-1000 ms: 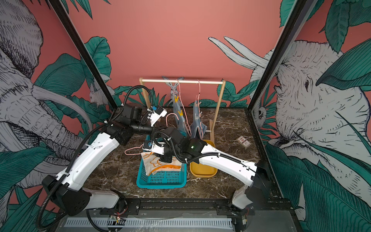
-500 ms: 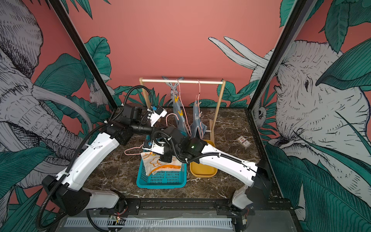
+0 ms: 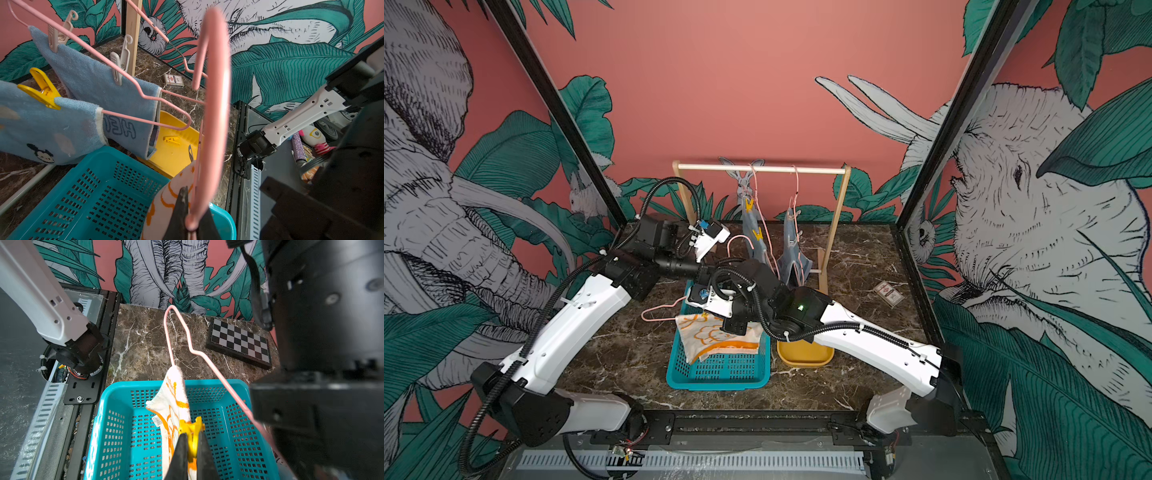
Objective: Remove the clothespins securing towels to the hanger
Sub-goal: Remove the clothespin from the hanger, then place the clothespin in the storage box, then remove the towel from the hanger.
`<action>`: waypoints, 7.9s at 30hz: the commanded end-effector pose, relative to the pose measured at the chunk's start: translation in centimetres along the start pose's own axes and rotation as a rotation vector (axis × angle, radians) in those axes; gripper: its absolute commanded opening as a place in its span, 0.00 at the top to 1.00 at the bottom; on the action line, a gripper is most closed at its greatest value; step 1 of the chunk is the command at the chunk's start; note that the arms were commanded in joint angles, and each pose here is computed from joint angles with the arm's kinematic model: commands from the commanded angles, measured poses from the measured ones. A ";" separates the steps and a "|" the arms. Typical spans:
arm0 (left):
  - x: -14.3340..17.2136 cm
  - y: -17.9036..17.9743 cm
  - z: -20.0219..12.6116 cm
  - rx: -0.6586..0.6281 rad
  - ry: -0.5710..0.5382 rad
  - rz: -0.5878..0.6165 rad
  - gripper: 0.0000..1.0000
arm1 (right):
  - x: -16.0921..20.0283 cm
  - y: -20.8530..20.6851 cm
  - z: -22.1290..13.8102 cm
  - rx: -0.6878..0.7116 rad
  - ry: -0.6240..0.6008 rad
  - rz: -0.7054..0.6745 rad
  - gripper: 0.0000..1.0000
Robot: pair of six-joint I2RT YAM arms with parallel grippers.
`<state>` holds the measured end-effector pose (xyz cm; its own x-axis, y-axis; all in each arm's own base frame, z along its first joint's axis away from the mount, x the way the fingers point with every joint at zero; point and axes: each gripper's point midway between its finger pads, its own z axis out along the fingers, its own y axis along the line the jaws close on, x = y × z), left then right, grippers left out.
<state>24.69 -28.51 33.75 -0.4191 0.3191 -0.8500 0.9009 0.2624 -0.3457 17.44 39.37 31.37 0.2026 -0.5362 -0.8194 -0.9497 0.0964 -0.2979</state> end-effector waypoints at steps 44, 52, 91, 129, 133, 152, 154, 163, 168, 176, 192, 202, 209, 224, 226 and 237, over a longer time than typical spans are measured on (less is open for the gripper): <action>0.0 -0.4 -0.9 -0.022 -0.009 0.035 1.00 | 28.6 -2.1 -10.2 0.677 0.379 0.805 1.00; -0.1 -0.5 -0.8 -0.016 -0.011 0.033 1.00 | 31.3 -4.1 -7.0 0.666 0.353 0.898 1.00; -0.1 -0.6 -1.0 -0.022 -0.012 0.037 1.00 | 30.5 -5.3 -11.3 0.776 0.220 0.903 0.55; -0.7 -1.0 -1.3 -0.018 -0.031 0.042 1.00 | 16.9 -3.4 -5.4 0.307 -0.313 0.764 0.61; -0.7 -1.0 -1.3 -0.018 -0.032 0.042 1.00 | 17.1 -3.9 -5.3 0.335 -0.302 0.757 0.61; -0.5 -0.7 -1.1 -0.027 -0.026 0.038 1.00 | 15.4 -4.2 -5.5 0.321 -0.339 0.753 0.91; -0.5 -0.6 -1.1 -0.031 -0.026 0.036 1.00 | 15.3 -4.1 -5.6 0.318 -0.339 0.758 0.97; -0.5 -0.2 -1.5 -0.077 -0.037 0.032 1.00 | 13.8 -1.7 -5.9 0.275 -0.272 0.699 1.00; -0.2 0.1 -1.7 -0.108 -0.037 0.028 1.00 | 12.9 -0.7 -6.8 0.264 -0.253 0.663 1.00; 0.0 1.1 -2.0 -0.174 -0.054 0.019 1.00 | 10.1 -0.5 -8.3 0.240 -0.251 0.584 1.00; 2.1 3.9 -3.4 -0.387 -0.075 0.028 1.00 | 1.2 -1.8 -9.8 0.147 -0.279 0.384 1.00; 4.9 5.4 -4.0 -0.486 -0.040 0.000 1.00 | -2.0 -3.1 -10.1 0.138 -0.293 0.316 1.00; 6.1 6.3 -4.6 -0.552 -0.033 -0.015 1.00 | -4.3 -4.2 -11.2 0.165 -0.326 0.276 1.00; 8.0 8.5 -7.8 -0.788 0.002 -0.035 1.00 | -9.0 -5.5 -14.2 0.170 -0.364 0.214 1.00; 8.2 8.9 -8.4 -0.826 0.013 -0.039 1.00 | -9.3 -5.4 -14.6 0.170 -0.376 0.210 1.00; 7.0 9.6 -11.0 -0.965 -0.040 -0.040 1.00 | -4.7 -4.5 -10.4 0.146 -0.318 0.309 1.00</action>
<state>29.11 -15.01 27.07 -0.4535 0.3090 -0.8360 0.4598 0.8846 0.0775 18.13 32.07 41.83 0.0065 -0.2240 -0.9746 -0.9365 0.3403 -0.0844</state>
